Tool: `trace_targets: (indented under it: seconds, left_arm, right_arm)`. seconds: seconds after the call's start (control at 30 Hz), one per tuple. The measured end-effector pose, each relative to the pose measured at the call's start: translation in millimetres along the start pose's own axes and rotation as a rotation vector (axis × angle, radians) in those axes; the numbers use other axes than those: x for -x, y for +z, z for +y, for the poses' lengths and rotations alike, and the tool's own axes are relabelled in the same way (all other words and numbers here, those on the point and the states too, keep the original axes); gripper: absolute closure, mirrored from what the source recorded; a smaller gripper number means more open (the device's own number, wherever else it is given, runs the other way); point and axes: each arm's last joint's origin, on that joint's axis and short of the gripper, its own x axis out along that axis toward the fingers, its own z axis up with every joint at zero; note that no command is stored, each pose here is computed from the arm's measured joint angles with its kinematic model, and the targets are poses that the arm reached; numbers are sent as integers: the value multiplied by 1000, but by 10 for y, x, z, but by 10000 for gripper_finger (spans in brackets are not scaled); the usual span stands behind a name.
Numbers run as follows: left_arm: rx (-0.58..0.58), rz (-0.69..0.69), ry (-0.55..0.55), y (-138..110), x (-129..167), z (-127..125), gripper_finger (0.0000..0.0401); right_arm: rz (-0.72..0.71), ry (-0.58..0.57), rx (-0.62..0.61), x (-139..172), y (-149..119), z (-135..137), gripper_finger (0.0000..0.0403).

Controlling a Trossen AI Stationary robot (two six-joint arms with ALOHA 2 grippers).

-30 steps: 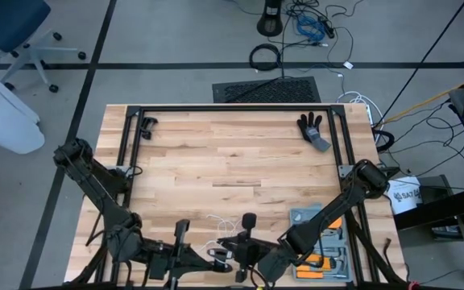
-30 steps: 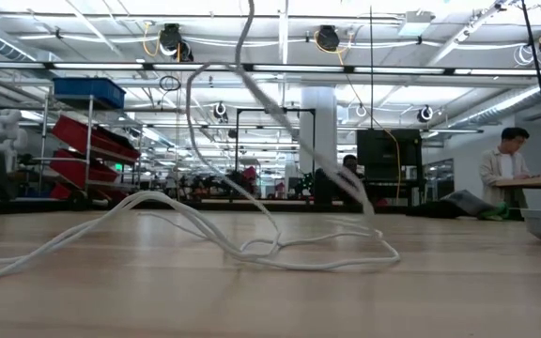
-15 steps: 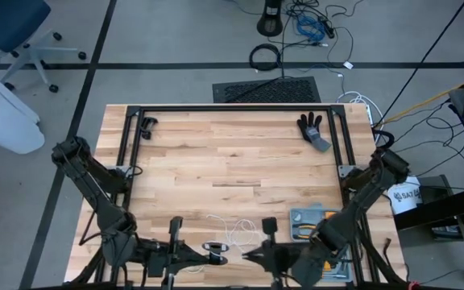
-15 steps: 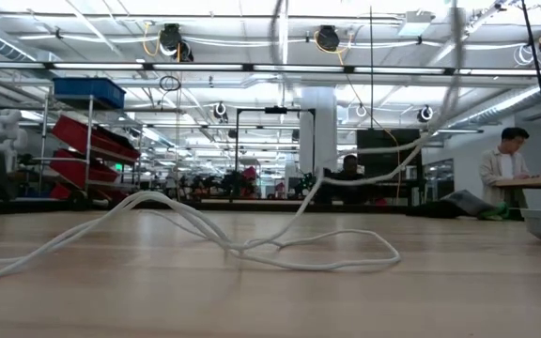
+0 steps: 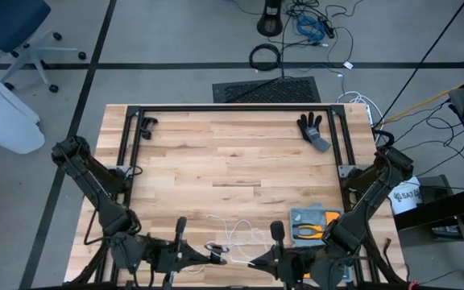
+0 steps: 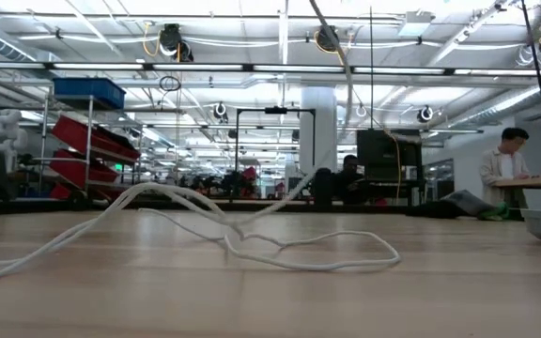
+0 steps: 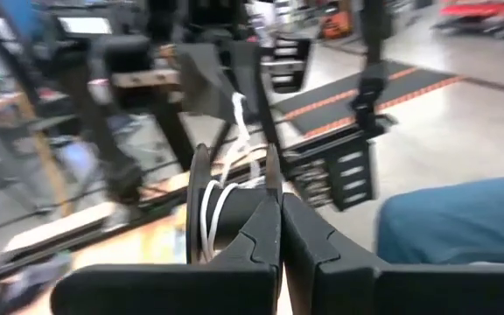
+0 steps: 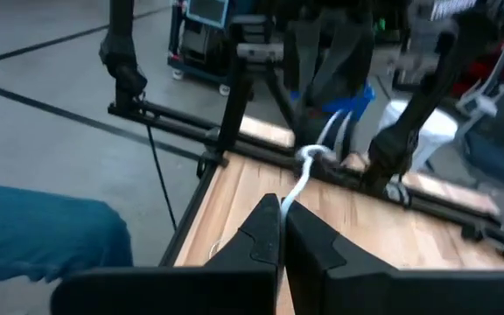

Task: Coil cords
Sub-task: Coil the white cable wire onto the spool

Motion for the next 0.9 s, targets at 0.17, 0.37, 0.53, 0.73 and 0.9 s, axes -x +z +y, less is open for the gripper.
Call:
trace_targets:
  seconds: [0.17, 0.37, 0.53, 0.73, 0.9]
  left_arm:
    - [61, -2, -116, -25, -69, 60, 399]
    - [80, 18, -209, -104, -169, 60, 399]
    - [81, 25, -232, -173, -270, 61, 399]
    - [102, -18, -295, -188, -358, 68, 399]
    - [101, -48, -350, -215, -435, 80, 399]
  right_arm:
    - [-66, -26, 45, -47, 81, -70, 403]
    - [-104, -54, 56, -119, 129, -178, 403]
    - [-109, -19, 54, -187, 128, -259, 403]
    - [-114, -18, 51, -251, 131, -350, 403]
    - [-162, 83, 55, -302, 163, -410, 403]
